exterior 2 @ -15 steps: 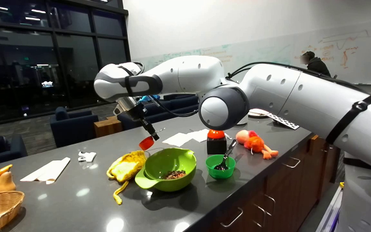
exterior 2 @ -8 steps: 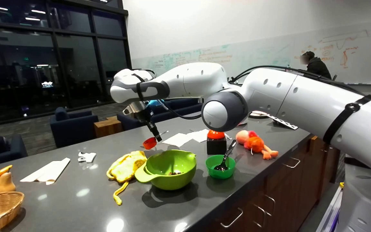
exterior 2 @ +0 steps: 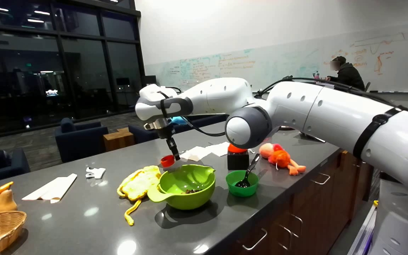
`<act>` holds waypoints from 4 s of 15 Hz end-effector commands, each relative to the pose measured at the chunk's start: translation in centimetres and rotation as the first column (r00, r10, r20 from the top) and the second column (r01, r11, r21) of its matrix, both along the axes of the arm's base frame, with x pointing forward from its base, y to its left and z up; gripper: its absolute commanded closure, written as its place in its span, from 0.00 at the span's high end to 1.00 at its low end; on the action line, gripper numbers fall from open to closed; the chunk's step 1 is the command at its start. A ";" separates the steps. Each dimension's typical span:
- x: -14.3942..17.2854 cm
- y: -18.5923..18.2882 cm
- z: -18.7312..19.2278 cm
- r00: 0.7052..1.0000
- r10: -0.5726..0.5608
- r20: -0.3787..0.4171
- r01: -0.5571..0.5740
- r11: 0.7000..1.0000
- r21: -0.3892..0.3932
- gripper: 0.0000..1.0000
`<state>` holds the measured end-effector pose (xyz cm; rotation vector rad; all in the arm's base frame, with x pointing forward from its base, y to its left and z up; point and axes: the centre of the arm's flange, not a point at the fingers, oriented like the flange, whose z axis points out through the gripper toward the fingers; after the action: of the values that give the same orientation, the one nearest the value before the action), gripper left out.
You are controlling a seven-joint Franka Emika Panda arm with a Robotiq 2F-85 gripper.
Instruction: Empty the contents of the smaller measuring cup into the green bowl
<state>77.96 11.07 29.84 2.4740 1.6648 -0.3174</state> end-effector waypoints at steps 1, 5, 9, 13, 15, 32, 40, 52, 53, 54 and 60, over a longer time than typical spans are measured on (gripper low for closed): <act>-1.0 -1.1 -1.3 0.999 0.002 0.040 -0.004 0.999 0.042 0.04; -0.8 -1.7 -2.6 0.999 0.003 0.051 -0.006 0.998 0.058 0.04; -0.7 -1.5 -2.6 0.999 0.005 0.043 -0.007 0.999 0.046 0.45; -0.3 -0.8 -2.3 1.000 0.004 0.025 -0.005 0.999 0.035 0.71; -0.1 -0.5 -1.9 1.000 0.002 0.016 -0.003 1.000 0.028 0.85; -9.9 1.9 10.4 0.909 -0.417 0.027 0.410 0.902 0.136 1.00; -3.5 5.7 11.5 0.839 -0.543 0.033 0.537 0.836 0.114 1.00; -2.0 5.4 9.1 0.840 -0.543 0.004 0.538 0.832 0.133 1.00; -1.8 5.3 8.5 0.839 -0.545 -0.001 0.539 0.830 0.139 1.00; -1.7 5.2 7.9 0.837 -0.547 -0.008 0.543 0.828 0.144 1.00; -1.0 5.1 5.9 0.830 -0.556 -0.051 0.552 0.804 0.221 1.00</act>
<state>76.01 15.80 35.41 3.0382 0.9373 -0.2269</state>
